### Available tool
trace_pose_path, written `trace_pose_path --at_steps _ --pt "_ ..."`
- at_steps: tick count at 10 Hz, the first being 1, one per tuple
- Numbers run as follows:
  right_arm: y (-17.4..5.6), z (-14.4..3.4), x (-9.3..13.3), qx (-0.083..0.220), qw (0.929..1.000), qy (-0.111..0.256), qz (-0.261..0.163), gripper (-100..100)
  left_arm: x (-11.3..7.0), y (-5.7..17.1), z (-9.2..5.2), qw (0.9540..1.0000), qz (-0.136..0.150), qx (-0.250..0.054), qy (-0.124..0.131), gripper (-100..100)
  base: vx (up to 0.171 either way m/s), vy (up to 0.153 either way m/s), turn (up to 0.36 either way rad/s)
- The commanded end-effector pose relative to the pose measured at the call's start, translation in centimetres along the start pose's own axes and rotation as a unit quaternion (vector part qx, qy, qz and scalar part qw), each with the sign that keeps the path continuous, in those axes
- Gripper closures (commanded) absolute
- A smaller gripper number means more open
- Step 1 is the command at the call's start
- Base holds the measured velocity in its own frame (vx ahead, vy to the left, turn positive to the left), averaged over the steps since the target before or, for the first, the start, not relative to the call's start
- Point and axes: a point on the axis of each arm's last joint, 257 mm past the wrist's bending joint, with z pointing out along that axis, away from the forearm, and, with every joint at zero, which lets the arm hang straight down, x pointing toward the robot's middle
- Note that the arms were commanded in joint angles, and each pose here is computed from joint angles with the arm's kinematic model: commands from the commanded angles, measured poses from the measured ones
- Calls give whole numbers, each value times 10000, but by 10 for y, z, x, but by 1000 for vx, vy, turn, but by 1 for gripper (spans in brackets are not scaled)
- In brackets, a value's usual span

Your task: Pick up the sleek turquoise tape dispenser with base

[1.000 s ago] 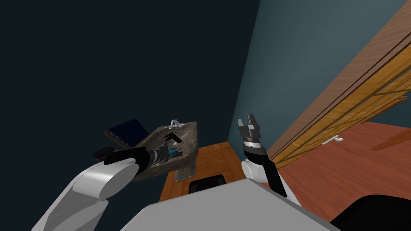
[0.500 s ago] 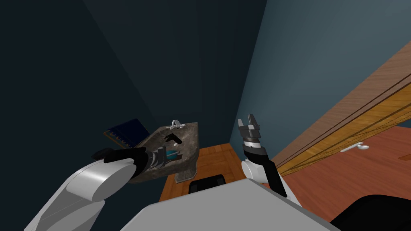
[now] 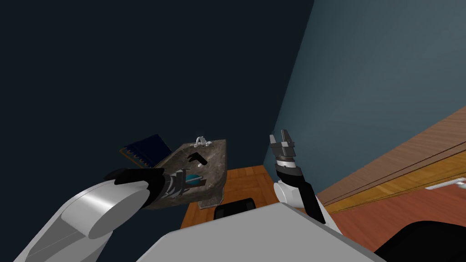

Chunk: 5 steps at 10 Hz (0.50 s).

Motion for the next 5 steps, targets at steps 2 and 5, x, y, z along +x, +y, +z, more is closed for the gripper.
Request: trace_pose_path --at_steps 2,5 --pt "0 0 0 0 10000 0 0 0 -7 14 -8 9996 76 -183 -217 -100 101 -17 129" --pt "0 0 0 -1 10000 0 0 0 -8 15 -9 9995 87 -193 -235 0 33 -6 22"
